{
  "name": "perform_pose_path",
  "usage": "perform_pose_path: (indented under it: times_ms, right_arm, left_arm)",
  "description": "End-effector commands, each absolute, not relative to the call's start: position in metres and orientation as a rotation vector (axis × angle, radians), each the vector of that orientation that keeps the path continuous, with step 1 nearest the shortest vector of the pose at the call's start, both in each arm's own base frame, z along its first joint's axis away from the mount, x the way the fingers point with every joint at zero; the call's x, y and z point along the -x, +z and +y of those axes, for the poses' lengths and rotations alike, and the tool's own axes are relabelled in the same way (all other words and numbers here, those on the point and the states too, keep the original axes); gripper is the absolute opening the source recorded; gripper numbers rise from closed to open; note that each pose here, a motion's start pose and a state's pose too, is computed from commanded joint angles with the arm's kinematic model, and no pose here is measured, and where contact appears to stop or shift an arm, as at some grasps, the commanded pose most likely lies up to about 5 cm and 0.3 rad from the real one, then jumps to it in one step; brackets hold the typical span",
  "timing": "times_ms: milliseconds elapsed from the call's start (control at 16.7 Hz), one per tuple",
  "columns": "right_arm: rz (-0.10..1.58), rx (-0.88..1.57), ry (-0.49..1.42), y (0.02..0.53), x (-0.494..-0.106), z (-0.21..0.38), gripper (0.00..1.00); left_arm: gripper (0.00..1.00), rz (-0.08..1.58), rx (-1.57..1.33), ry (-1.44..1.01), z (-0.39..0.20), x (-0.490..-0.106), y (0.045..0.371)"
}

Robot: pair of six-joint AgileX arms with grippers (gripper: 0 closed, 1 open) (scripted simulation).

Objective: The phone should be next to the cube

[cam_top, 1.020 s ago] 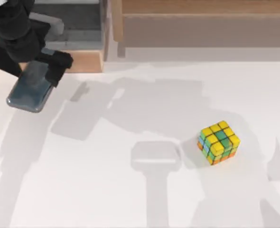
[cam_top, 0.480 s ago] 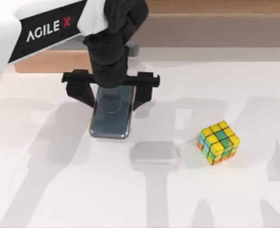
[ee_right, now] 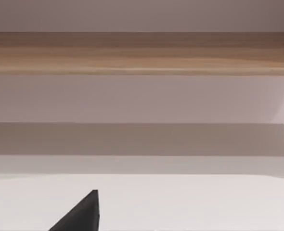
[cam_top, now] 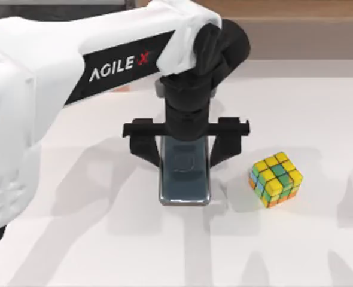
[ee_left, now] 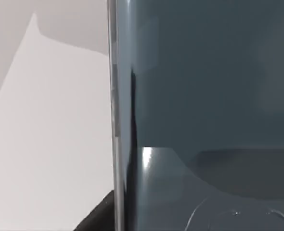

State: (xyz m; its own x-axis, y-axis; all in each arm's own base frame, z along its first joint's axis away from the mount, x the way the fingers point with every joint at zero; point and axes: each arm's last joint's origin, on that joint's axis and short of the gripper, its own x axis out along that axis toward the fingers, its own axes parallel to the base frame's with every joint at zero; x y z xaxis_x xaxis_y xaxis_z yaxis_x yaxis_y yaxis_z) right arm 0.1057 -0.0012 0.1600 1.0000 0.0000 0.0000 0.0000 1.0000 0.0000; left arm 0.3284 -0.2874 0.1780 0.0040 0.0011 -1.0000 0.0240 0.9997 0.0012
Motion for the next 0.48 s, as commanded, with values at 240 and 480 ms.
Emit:
perform_pose_path:
  times_ms: [240,480]
  right_arm:
    - [0.000,0.000,0.000,0.1600,-0.1057,-0.0012,1.00]
    - [0.000,0.000,0.000,0.1600,-0.1057,-0.0012,1.00]
  left_arm:
    - [0.00,1.569,-0.017,-0.012,-0.2912,-0.3253,0.1772]
    - [0.00,1.567,-0.014,-0.012,-0.2894,-0.3263,0.1783]
